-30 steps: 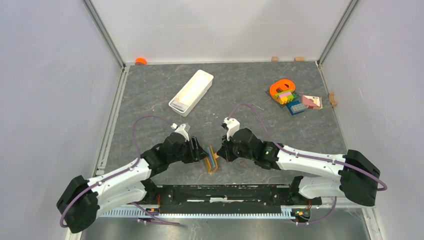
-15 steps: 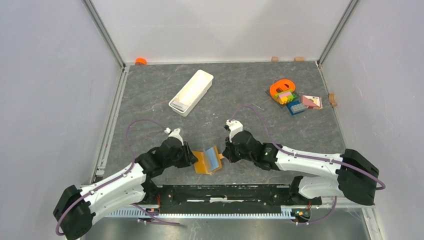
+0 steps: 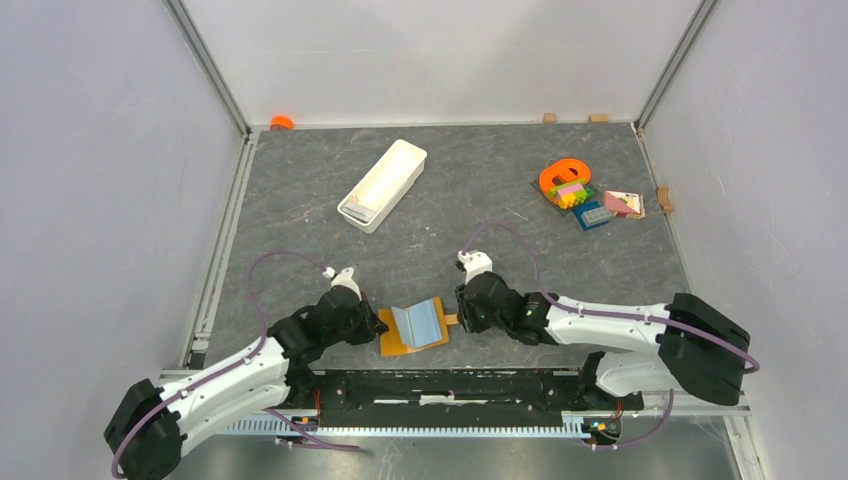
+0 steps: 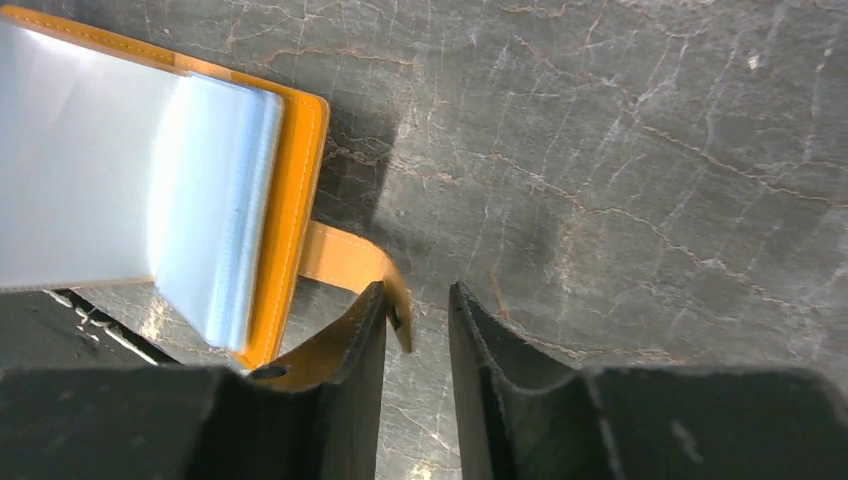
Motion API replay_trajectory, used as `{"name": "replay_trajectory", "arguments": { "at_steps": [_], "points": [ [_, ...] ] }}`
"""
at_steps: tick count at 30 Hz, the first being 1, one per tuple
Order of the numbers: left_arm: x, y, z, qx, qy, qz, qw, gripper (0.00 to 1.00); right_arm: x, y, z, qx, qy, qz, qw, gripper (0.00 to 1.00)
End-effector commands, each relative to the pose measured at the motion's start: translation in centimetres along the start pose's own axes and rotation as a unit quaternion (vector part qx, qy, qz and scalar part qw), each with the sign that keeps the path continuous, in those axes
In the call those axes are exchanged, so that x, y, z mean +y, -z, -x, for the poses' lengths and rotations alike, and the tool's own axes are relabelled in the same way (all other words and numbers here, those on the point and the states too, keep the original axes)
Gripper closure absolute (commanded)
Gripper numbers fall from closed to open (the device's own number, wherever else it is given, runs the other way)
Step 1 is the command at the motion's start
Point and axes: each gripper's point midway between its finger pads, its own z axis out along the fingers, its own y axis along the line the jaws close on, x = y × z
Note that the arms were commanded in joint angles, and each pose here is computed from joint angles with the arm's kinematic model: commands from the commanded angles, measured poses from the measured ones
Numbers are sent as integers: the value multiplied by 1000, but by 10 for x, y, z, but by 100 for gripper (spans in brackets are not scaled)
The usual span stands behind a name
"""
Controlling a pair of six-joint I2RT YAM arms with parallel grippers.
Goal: Put the credit cards into the card holder
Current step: Open the card holder at the center of the board.
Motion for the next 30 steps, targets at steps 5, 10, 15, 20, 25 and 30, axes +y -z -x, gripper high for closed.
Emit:
{"name": "replay_trajectory", "arguments": {
  "at_steps": [5, 10, 15, 20, 25, 30],
  "points": [
    [-12, 5, 12, -36, 27, -31, 999, 98, 31, 42, 65, -92, 3, 63, 994, 50],
    [-14, 7, 13, -38, 29, -37, 998, 98, 66, 56, 76, -108, 1, 157, 982, 54],
    [-12, 7, 11, -36, 29, -34, 998, 98, 88, 41, 62, -76, 6, 208, 975, 58],
    [-9, 5, 9, -33, 28, -28, 999, 98, 87, 19, 46, -47, 1, 197, 979, 62],
    [-6, 4, 9, -35, 25, -24, 999, 98, 88, 4, 34, -27, -5, 197, 980, 63],
    [-5, 0, 7, -39, 24, -33, 998, 98, 83, -10, 20, -9, -11, 187, 982, 64]
  ]
}}
